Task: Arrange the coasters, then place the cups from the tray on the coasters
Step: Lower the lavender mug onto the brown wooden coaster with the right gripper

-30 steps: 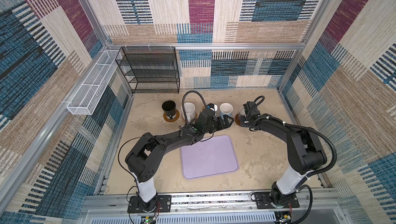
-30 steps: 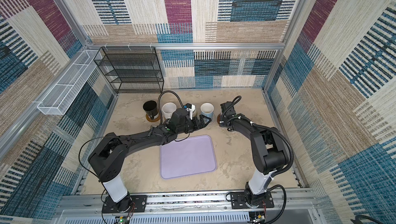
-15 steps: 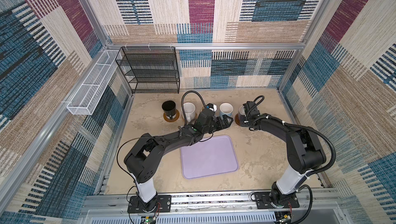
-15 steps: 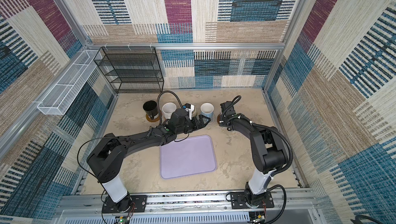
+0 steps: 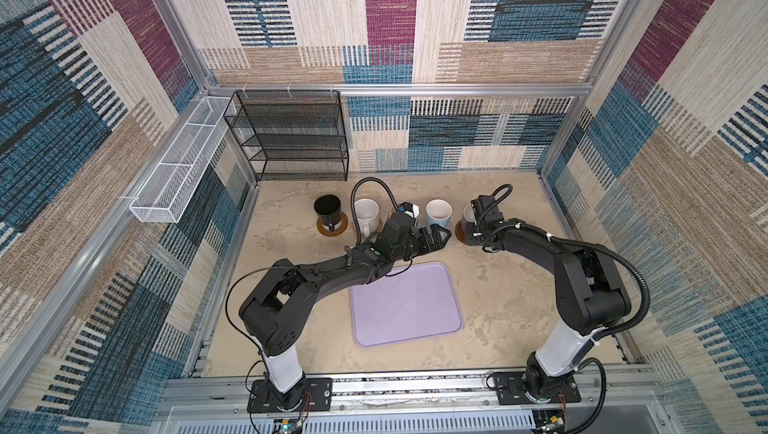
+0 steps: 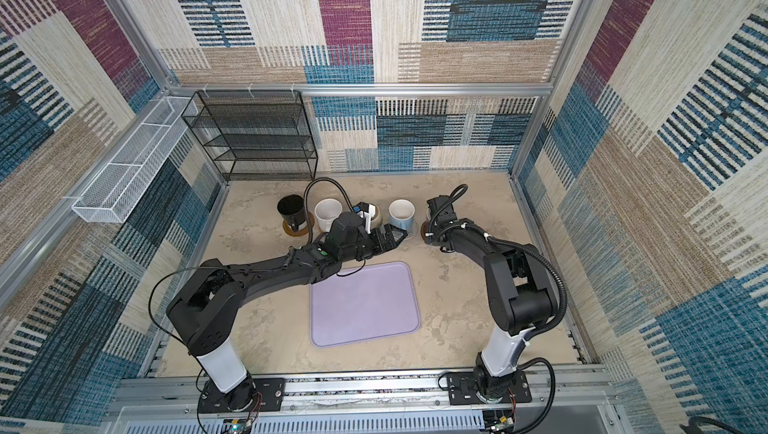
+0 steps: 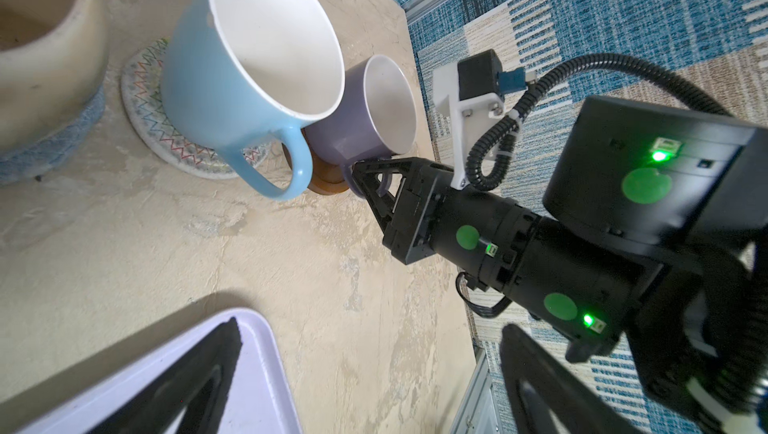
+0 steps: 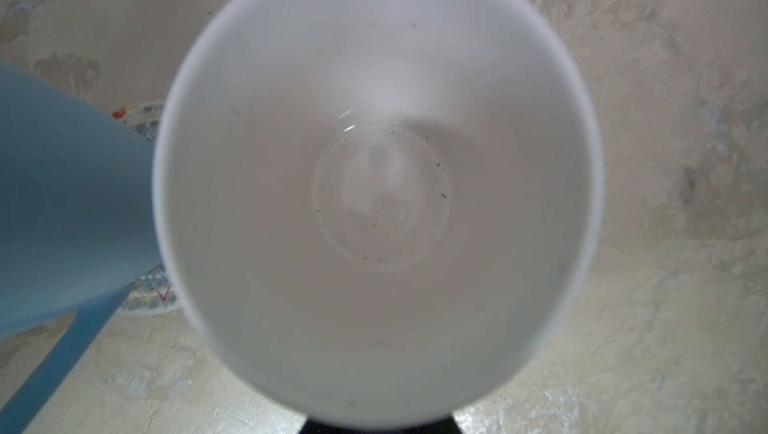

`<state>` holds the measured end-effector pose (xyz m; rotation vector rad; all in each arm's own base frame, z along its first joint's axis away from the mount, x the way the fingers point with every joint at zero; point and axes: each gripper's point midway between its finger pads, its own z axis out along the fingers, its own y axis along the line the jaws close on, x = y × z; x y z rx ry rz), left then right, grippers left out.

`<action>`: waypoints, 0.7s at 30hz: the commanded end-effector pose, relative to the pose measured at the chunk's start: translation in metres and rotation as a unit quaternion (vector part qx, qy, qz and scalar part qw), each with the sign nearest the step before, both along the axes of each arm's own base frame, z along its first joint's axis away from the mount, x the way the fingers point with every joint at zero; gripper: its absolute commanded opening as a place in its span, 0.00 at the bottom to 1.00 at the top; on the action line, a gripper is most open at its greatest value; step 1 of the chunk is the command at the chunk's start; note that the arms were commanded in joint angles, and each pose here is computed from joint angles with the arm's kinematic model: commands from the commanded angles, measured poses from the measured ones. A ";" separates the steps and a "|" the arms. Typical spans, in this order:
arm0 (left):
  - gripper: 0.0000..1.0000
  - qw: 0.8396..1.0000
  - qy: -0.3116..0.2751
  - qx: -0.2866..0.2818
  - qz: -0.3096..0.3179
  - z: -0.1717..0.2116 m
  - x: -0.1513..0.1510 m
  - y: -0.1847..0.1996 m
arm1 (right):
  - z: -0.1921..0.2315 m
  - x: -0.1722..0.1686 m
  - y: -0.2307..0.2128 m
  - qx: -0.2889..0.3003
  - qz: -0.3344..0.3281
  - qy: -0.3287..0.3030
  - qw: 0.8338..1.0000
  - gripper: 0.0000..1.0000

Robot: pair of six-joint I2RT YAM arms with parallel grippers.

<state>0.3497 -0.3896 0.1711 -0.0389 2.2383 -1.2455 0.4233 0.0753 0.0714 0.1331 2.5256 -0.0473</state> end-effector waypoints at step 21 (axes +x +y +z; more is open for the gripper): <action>1.00 1.000 -0.017 -0.016 0.007 0.011 0.002 0.001 | 0.001 -0.002 0.000 0.003 -0.003 0.005 1.000 0.21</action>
